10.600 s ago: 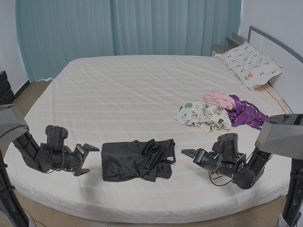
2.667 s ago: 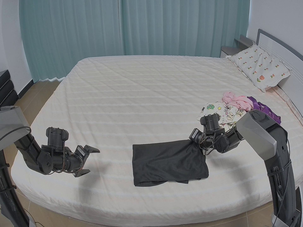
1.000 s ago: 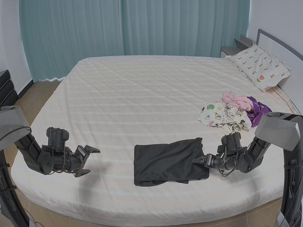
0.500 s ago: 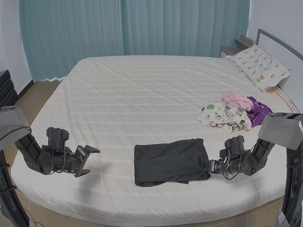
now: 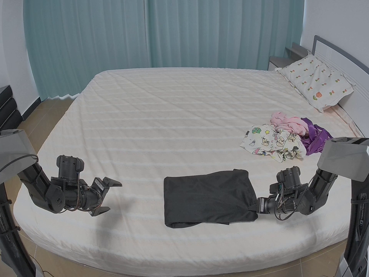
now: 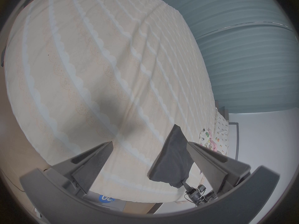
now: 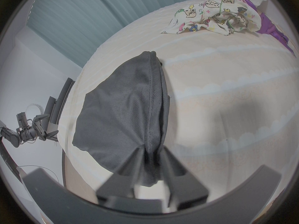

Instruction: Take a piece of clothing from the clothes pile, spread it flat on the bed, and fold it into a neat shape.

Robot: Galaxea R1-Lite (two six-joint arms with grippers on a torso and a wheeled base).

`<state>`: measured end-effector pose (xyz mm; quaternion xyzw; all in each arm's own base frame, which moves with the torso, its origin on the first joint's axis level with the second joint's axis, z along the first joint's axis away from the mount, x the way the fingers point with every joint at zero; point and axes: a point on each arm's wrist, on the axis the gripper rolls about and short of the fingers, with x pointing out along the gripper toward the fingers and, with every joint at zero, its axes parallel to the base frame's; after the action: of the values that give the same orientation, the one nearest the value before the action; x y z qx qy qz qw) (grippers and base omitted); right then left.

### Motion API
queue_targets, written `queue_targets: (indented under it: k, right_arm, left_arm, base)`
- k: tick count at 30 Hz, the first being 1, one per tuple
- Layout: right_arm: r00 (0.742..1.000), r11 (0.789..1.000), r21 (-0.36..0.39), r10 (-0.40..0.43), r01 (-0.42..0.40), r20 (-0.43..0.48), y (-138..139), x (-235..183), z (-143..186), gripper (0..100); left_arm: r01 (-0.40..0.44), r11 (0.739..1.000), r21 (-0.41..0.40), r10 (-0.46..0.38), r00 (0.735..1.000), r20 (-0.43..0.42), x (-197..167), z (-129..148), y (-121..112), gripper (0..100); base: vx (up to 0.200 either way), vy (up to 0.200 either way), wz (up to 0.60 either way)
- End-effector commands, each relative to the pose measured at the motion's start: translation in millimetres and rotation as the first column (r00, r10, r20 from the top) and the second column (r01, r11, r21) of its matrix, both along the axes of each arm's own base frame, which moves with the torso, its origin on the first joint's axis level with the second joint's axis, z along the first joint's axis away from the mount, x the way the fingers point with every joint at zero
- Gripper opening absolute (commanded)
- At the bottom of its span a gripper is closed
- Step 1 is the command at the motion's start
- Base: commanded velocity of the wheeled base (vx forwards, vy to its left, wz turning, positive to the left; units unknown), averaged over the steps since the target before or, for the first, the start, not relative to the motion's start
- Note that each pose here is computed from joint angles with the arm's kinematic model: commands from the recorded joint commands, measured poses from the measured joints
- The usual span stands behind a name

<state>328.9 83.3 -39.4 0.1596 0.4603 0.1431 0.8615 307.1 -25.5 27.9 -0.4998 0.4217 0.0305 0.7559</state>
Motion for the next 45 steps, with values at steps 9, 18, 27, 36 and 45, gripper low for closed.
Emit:
queue_targets:
  k: [9, 18, 27, 36, 45]
  right_arm:
    - [0.989, 0.989, 0.112, -0.105, 0.093, 0.107, -6, 31, 33, 100]
    - [0.966, 0.957, 0.194, -0.236, 0.214, 0.103, 12, 82, 8, 100]
    - [0.949, 0.936, 0.240, -0.291, 0.256, 0.124, 30, 112, -1, 0]
    - [0.930, 0.904, 0.291, -0.354, 0.313, 0.101, 30, 122, 3, 0]
    - [0.919, 0.891, 0.294, -0.386, 0.346, 0.085, 23, 121, 3, 0]
  left_arm:
    - [0.001, 1.000, -0.001, -0.001, 1.000, -0.001, 0, 0, 0, 100]
    - [-0.002, 1.000, 0.001, 0.002, 1.000, -0.001, 0, 0, 0, 100]
    - [-0.012, 1.000, 0.021, 0.012, 1.000, -0.007, 0, -3, -2, 100]
    - [-0.012, 1.000, 0.021, 0.012, 1.000, -0.007, 0, -3, -2, 100]
    - [-0.013, 1.000, 0.022, 0.013, 1.000, -0.007, 0, -3, -2, 100]
  base:
    - [0.000, 0.000, 0.00]
    - [0.000, 0.000, 0.00]
    - [0.000, 0.000, 0.00]
    - [0.000, 0.000, 0.00]
    - [0.000, 0.000, 0.00]
